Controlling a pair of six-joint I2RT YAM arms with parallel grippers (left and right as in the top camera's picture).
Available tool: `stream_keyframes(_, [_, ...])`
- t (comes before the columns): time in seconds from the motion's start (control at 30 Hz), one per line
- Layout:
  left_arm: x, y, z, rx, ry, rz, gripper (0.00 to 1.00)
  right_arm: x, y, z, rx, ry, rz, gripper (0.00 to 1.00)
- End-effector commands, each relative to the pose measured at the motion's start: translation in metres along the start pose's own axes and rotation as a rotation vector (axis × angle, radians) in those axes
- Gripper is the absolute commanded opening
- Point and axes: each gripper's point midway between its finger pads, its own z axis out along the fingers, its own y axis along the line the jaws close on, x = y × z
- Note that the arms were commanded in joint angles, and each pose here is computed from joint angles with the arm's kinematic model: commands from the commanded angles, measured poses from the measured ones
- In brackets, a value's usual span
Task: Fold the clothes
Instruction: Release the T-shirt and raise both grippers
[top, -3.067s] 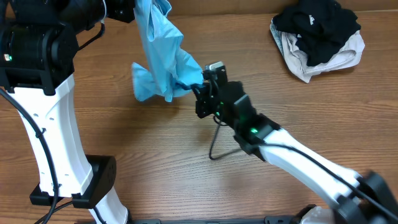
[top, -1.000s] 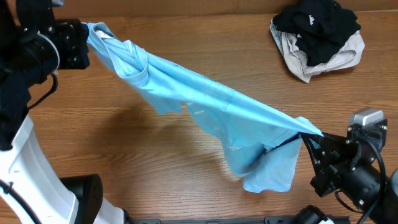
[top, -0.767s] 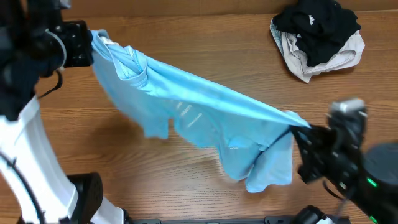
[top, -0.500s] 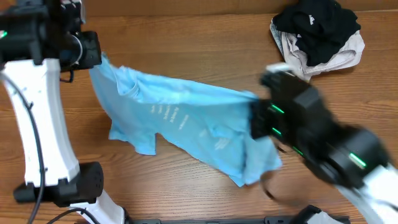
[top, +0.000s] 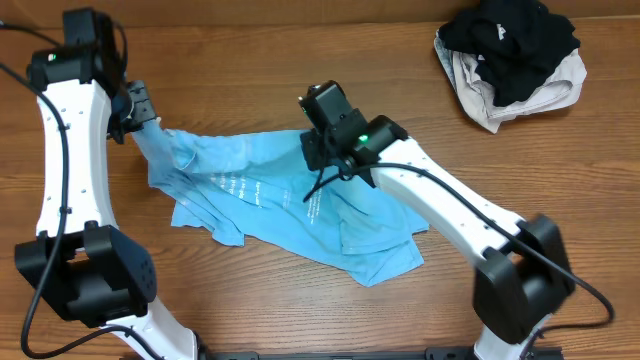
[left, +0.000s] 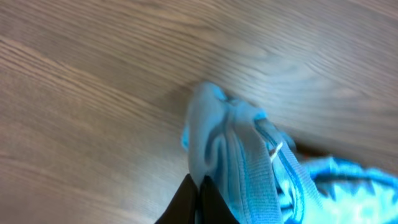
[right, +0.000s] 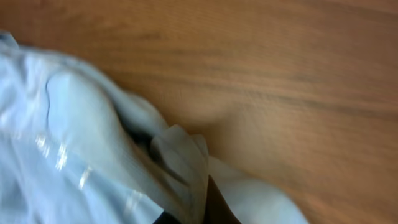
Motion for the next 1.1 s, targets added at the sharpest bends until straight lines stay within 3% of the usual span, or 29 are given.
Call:
stream_keyframes(0.0, [-0.004, 0.020, 0.018, -0.036, -0.022, -0.069, 0.04, -0.033, -0.012, 0.005, -0.011, -0.109, 0.029, 0.04])
stream_keyframes(0.1, [-0.020, 0.017, 0.032, -0.018, -0.097, -0.085, 0.08, -0.072, -0.028, 0.015, -0.015, -0.254, 0.019, 0.04])
stream_keyframes(0.17, [-0.028, 0.011, 0.034, 0.015, -0.130, -0.087, 0.29, -0.091, -0.041, 0.016, -0.010, -0.327, 0.030, 0.09])
stream_keyframes(0.2, [-0.031, 0.007, 0.034, 0.036, -0.142, -0.088, 0.47, -0.101, -0.047, 0.013, -0.011, -0.363, 0.042, 0.26])
stream_keyframes(0.23, [-0.034, 0.003, 0.033, 0.058, -0.155, -0.088, 0.62, -0.108, -0.053, 0.012, -0.009, -0.388, 0.052, 0.59])
stream_keyframes(0.27, [-0.037, 0.000, 0.033, 0.074, -0.163, -0.087, 0.74, -0.114, -0.060, 0.009, -0.005, -0.408, 0.062, 0.84])
stream_keyframes(0.3, [-0.039, -0.002, 0.032, 0.088, -0.173, -0.086, 0.80, -0.119, -0.067, 0.005, -0.004, -0.423, 0.071, 1.00])
stream_keyframes(0.37, [-0.042, -0.005, 0.031, 0.103, -0.182, -0.069, 0.89, -0.122, -0.077, -0.003, -0.005, -0.425, 0.084, 1.00])
stream_keyframes(0.5, [-0.041, -0.013, 0.028, 0.148, -0.175, -0.037, 0.93, -0.111, -0.089, -0.030, -0.035, -0.357, 0.103, 1.00])
stream_keyframes(0.73, [-0.033, -0.115, -0.004, 0.549, -0.253, 0.365, 1.00, -0.062, -0.106, -0.084, -0.059, -0.163, 0.199, 1.00])
stream_keyframes(1.07, [-0.014, -0.266, -0.008, 0.456, -0.475, 0.752, 1.00, 0.003, -0.143, -0.091, 0.029, 0.091, 0.297, 1.00])
